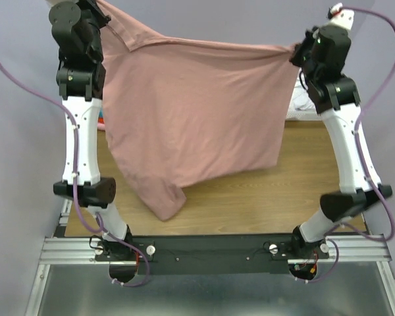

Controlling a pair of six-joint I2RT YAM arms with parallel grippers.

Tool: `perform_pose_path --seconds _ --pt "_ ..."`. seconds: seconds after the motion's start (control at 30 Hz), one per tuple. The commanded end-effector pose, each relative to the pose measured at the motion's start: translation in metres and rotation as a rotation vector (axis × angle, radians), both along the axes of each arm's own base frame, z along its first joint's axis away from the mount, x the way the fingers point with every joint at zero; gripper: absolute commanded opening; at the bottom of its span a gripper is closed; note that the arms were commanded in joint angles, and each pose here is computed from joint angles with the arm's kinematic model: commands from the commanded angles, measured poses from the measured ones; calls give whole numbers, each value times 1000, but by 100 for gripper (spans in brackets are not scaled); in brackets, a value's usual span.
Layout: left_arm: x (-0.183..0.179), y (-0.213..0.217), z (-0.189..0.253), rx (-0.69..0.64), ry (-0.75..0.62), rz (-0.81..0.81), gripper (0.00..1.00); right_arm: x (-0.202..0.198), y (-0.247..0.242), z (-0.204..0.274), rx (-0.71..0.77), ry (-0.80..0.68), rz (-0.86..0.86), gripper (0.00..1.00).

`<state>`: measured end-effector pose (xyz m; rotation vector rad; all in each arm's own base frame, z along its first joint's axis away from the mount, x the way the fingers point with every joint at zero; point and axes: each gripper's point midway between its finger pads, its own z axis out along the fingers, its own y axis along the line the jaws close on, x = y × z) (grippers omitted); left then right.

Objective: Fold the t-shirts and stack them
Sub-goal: Flatten the tshirt out

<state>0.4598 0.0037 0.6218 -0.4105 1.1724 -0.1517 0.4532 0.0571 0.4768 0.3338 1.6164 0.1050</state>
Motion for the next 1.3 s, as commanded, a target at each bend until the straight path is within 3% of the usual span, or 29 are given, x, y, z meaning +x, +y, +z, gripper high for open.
perform_pose_path --seconds 0.0,0.2,0.33,0.37,0.43,0.53,0.57,0.6,0.63,0.73,0.77,0.8,0.87,1.13,1.27 --pt "-25 -8 64 52 -207 -156 0 18 -5 80 -16 -217 -25 0" --pt "-73 -6 106 98 -358 -222 0 18 -3 114 25 -309 -18 0" --pt "-80 -7 93 116 -302 -236 0 17 -1 90 14 -249 -5 0" --pt "-54 -3 55 99 -195 -224 0 23 0 66 -2 -192 -4 0" --pt "-71 0 34 86 -154 -204 0 14 -1 57 -2 -169 3 0" --pt "-77 15 -53 -9 -43 -129 0 19 8 -5 -23 -36 50 0" --pt "-67 19 -115 -47 55 -113 0 12 13 -13 -16 -23 86 0" --pt "-93 25 -119 -79 30 -75 0 10 16 -28 -12 5 104 0" --pt "-90 29 -177 -162 126 -54 0 7 20 -68 -2 80 122 0" --pt "-118 22 -219 -241 148 -77 0 -4 22 -126 35 185 127 0" --pt "-124 17 -259 -317 203 -98 0 -19 21 -188 47 301 123 0" --pt "-128 16 -280 -322 238 -96 0 -21 21 -180 52 277 124 0" --pt "-139 11 -342 -394 352 -95 0 -42 20 -228 75 362 123 0" --pt "-189 -6 -475 -540 629 -87 0 -119 1 -358 125 619 32 0" --pt "-209 -20 -503 -623 686 -113 0 -147 -6 -391 131 686 2 0"
